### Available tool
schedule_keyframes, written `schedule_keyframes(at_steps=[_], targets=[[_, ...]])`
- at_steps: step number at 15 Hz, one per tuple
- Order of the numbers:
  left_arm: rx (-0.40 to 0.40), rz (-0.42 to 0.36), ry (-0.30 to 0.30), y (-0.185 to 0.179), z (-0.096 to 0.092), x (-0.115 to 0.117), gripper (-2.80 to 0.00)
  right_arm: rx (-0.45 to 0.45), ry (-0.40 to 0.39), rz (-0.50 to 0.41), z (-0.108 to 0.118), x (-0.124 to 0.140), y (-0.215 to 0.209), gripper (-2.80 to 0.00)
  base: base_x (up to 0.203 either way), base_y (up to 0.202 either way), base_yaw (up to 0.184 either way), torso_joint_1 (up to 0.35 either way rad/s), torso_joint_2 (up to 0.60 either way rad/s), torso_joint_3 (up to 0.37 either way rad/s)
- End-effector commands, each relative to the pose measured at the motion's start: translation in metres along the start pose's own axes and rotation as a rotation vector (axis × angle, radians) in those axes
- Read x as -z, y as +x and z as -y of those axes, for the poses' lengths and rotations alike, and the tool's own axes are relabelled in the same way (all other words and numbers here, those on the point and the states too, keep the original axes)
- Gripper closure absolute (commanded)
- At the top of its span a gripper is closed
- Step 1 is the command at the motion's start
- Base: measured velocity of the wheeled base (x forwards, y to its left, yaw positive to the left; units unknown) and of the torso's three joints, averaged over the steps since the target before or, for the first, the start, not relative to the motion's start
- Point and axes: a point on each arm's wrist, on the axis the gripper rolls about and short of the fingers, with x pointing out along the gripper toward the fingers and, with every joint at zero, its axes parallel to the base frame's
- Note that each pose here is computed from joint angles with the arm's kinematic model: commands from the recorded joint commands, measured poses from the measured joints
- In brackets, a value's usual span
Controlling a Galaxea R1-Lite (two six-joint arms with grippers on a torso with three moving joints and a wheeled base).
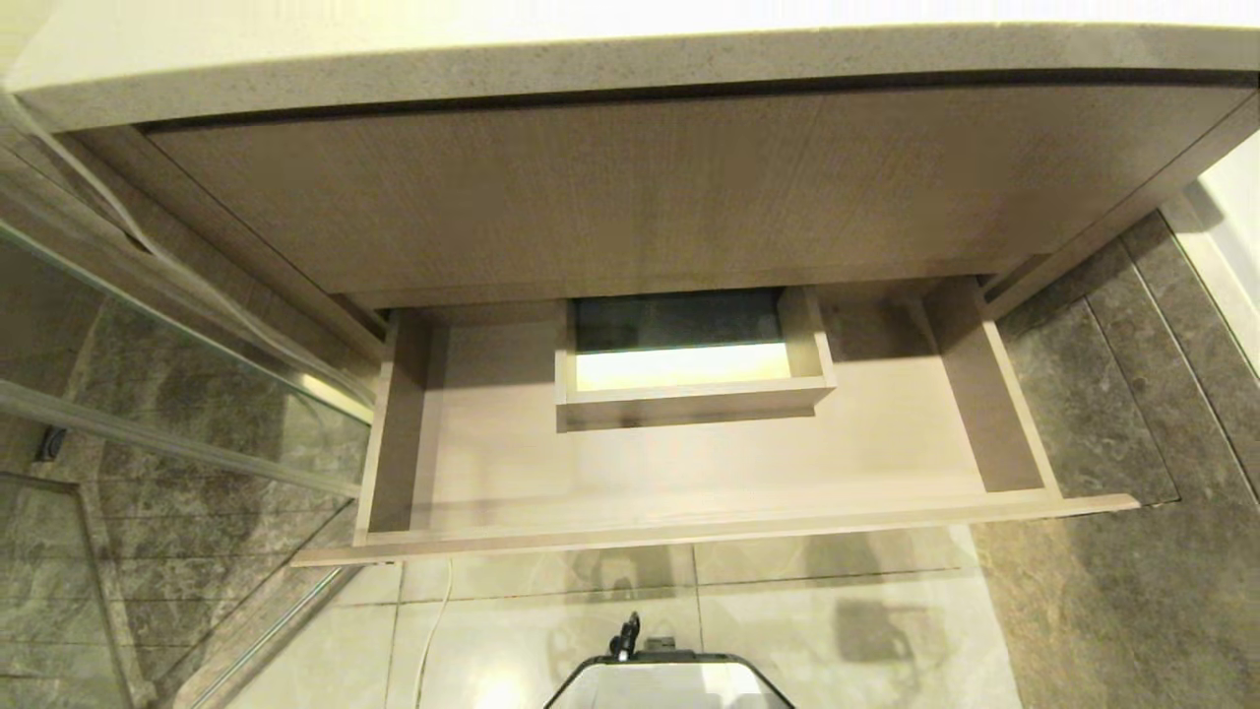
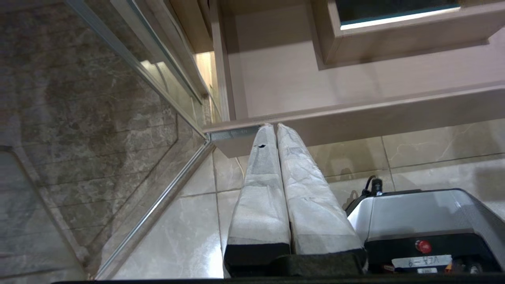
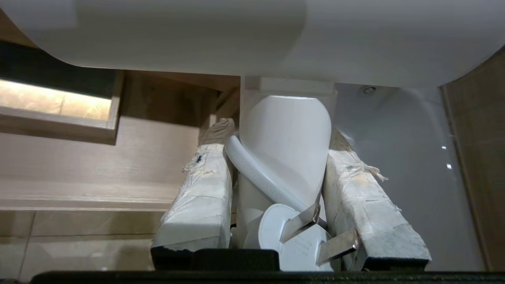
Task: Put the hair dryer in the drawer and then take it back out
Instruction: Place it on the countertop
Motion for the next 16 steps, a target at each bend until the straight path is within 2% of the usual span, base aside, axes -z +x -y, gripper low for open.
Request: schedule_keyframes(at_steps=[1,3,5,11,16], targets=[[-0.001,-0.002,0.001,0.000,0.000,0.000,0.00,0.053,-0.004,-0.037,0.001,0.001,0.005,0.00,0.000,0.000,0.000,0.274,-0.54,-0.260],[0.000,-0.002,0.001,0.000,0.000,0.000,0.00,0.090,-0.005,-0.062,0.001,0.003,0.006,0.00,0.000,0.000,0.000,0.253,-0.50,-0.229],[0.000,-0.002,0.001,0.000,0.000,0.000,0.00,0.088,-0.005,-0.064,0.002,0.001,0.008,0.00,0.000,0.000,0.000,0.176,-0.19,-0.037],[0.000,-0.002,0.001,0.000,0.000,0.000,0.00,0.044,-0.005,-0.054,0.001,-0.003,0.020,0.00,0.000,0.000,0.000,0.315,-0.05,0.257],[-0.001,-0.002,0.001,0.000,0.000,0.000,0.00,0.064,0.001,-0.018,0.008,-0.022,0.058,0.00,0.000,0.000,0.000,0.361,-0.09,0.269]])
